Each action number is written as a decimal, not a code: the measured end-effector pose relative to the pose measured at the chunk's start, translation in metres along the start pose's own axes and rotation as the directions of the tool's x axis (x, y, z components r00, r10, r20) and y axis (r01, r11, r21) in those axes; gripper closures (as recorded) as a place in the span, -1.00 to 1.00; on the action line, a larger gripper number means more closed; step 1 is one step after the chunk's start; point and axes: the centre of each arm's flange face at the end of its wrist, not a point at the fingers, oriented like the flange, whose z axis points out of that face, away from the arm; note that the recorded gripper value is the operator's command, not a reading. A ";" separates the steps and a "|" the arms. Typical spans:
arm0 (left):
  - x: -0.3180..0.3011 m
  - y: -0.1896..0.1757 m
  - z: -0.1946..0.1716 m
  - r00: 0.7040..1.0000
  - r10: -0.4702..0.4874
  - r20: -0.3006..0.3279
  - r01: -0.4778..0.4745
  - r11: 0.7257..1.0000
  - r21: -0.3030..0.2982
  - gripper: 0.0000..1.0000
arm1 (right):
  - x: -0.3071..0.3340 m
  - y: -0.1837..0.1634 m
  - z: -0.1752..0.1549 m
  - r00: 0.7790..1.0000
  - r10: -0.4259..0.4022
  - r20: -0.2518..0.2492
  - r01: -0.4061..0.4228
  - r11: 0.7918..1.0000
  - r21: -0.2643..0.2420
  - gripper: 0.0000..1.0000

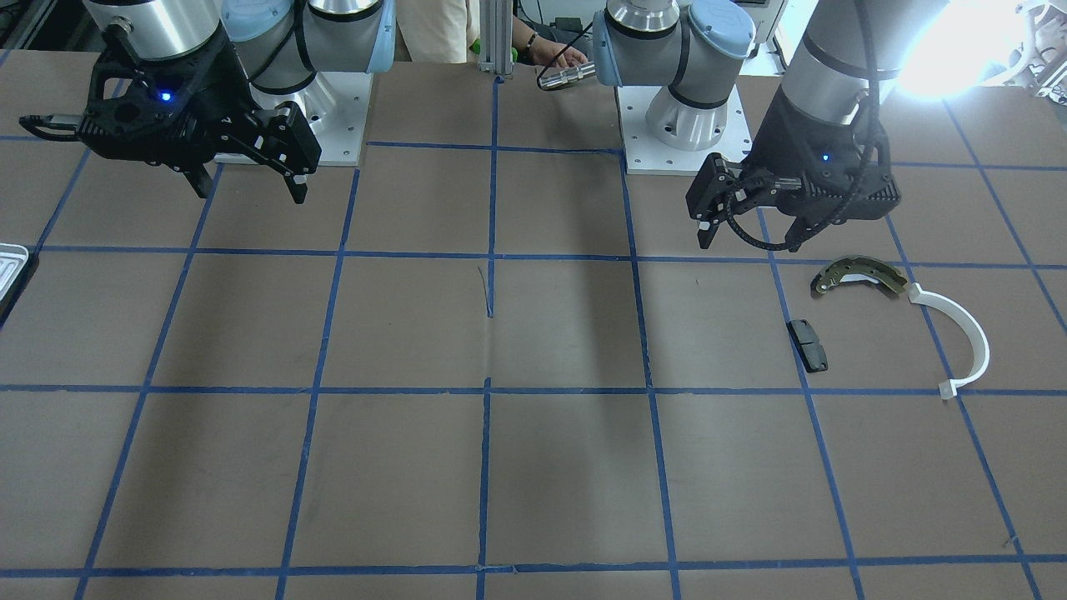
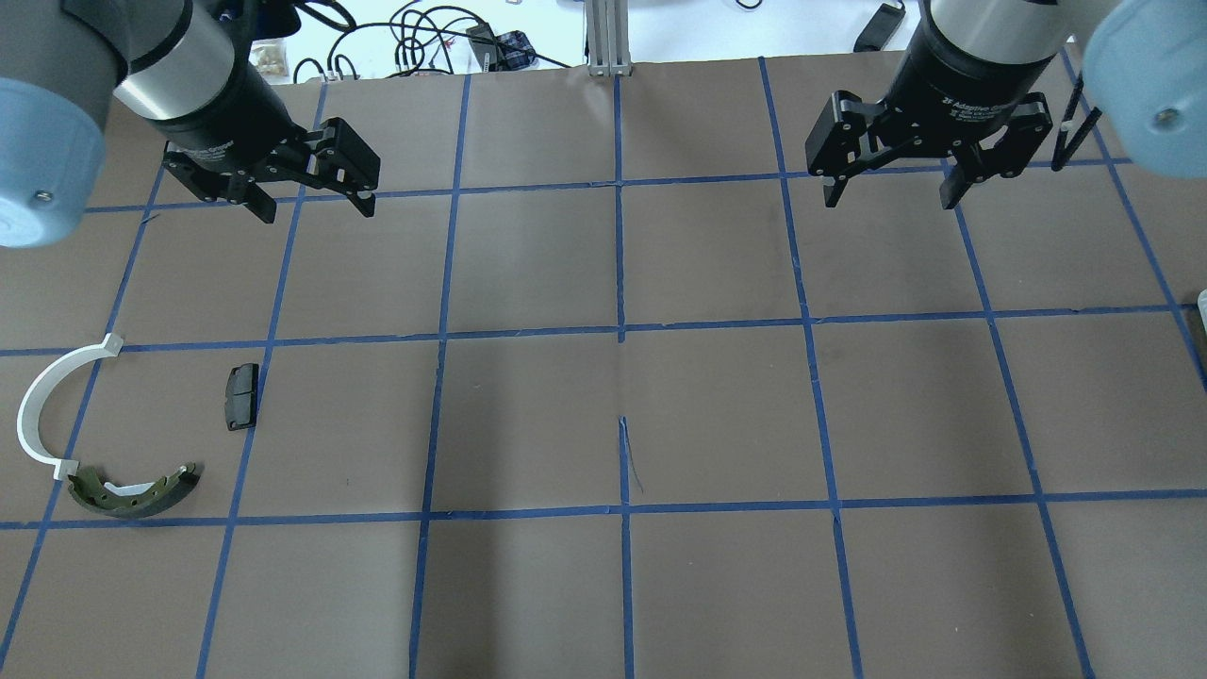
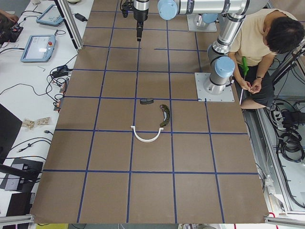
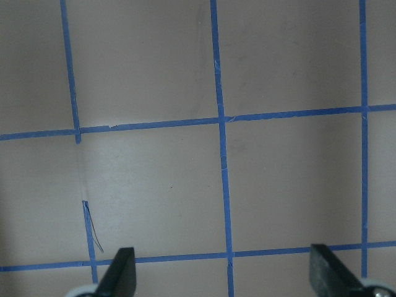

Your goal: Place bearing gear from tray to pile

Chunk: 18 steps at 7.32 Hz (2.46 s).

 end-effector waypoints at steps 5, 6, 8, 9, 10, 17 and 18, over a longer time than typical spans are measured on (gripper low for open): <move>0.015 0.002 -0.002 1.000 -0.002 0.007 0.002 1.000 0.001 -1.00 | 0.000 0.000 0.001 1.000 0.000 0.000 0.000 1.000 -0.004 -1.00; 0.016 0.002 -0.001 1.000 -0.001 0.005 0.001 1.000 0.000 -1.00 | 0.000 0.000 0.002 1.000 0.001 -0.001 -0.001 1.000 -0.006 -1.00; 0.016 0.003 0.000 1.000 -0.001 0.004 0.001 1.000 0.002 -1.00 | 0.000 0.000 0.002 1.000 0.003 -0.004 -0.003 1.000 -0.008 -1.00; 0.017 0.003 0.001 1.000 -0.001 0.004 0.001 1.000 0.003 -1.00 | 0.001 0.000 0.001 1.000 0.005 -0.008 -0.005 1.000 -0.010 -1.00; 0.017 0.003 0.001 1.000 -0.001 0.004 0.001 1.000 0.003 -1.00 | 0.004 0.000 0.001 1.000 0.008 -0.015 -0.008 1.000 -0.014 -1.00; 0.017 0.003 0.002 1.000 -0.001 0.004 0.001 1.000 0.000 -1.00 | 0.233 -0.020 -0.027 0.944 -0.307 -0.124 0.304 0.952 -0.038 -1.00; 0.017 0.003 0.003 1.000 -0.002 0.004 0.002 1.000 -0.001 -1.00 | 0.304 -0.012 -0.021 0.925 -0.366 -0.102 0.361 0.930 -0.063 -1.00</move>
